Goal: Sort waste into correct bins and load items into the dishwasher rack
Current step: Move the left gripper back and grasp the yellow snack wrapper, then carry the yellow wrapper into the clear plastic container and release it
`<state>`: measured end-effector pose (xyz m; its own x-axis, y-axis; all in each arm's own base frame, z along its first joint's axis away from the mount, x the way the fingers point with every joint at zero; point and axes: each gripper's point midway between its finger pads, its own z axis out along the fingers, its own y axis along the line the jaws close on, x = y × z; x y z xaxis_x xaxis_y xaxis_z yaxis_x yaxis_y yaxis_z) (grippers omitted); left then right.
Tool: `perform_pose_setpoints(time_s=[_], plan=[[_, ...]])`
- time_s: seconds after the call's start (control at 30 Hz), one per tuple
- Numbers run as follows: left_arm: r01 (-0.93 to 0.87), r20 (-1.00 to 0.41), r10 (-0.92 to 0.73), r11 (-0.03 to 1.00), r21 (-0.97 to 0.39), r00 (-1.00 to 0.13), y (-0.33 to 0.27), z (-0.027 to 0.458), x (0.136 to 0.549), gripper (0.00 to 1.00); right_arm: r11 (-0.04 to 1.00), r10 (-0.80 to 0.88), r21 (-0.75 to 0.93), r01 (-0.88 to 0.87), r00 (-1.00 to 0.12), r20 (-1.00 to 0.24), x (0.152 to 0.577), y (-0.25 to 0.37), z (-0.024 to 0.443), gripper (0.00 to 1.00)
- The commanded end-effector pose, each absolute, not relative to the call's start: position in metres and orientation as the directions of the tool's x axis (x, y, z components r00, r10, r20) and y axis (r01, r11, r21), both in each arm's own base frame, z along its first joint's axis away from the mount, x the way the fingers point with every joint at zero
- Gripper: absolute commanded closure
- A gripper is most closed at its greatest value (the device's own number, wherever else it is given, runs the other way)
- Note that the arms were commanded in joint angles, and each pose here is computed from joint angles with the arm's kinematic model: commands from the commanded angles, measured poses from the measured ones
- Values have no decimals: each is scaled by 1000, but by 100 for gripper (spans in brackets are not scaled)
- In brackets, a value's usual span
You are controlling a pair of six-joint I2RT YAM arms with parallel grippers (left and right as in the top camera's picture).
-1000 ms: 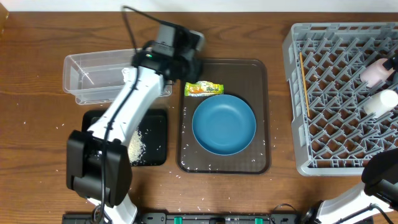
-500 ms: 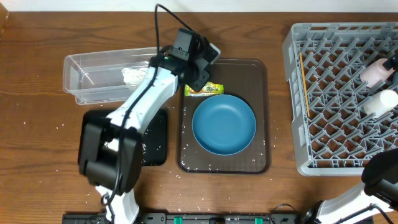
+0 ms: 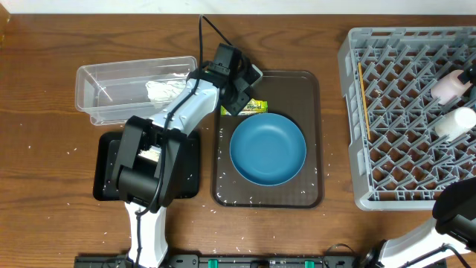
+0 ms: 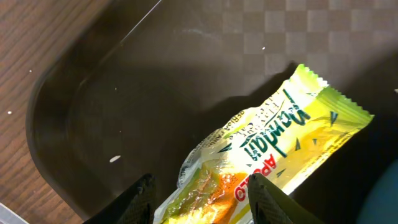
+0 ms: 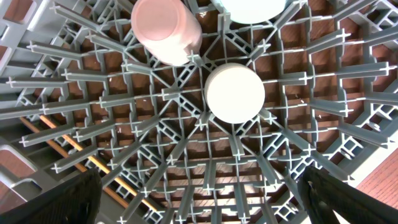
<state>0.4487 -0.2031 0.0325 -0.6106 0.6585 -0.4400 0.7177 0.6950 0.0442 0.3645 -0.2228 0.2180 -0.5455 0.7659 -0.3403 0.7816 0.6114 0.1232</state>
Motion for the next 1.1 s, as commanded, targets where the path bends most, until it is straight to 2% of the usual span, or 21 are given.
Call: perform_pose_setpoints(time_s=[0.0,0.47,0.53,0.67,0.87,1.07], plan=[[720,-417,670,692,50,-615,-199,22,449,50,607,771,130,784,-540,-338,366,-220,218,1],[726,-359,680,688,12,-639,-197,-3,438,51,607,771,130,784,-540,-338,366,-220,218,1],[726,-362,680,688,14,-637,-197,-3,439,59,607,771,130,784,-540,-338,366,-220,218,1],[726,-370,679,688,18,-634,-198,-2,441,92,607,771,131,784,-540,-337,366,-220,218,1],[684,-409,628,729,13,-662,-201,15,448,94,607,771,131,784,-540,-337,366,-220,218,1],[622,-551,531,783,28,-643,-207,84,465,94,607,771,130,784,-540,-338,366,-220,218,1]])
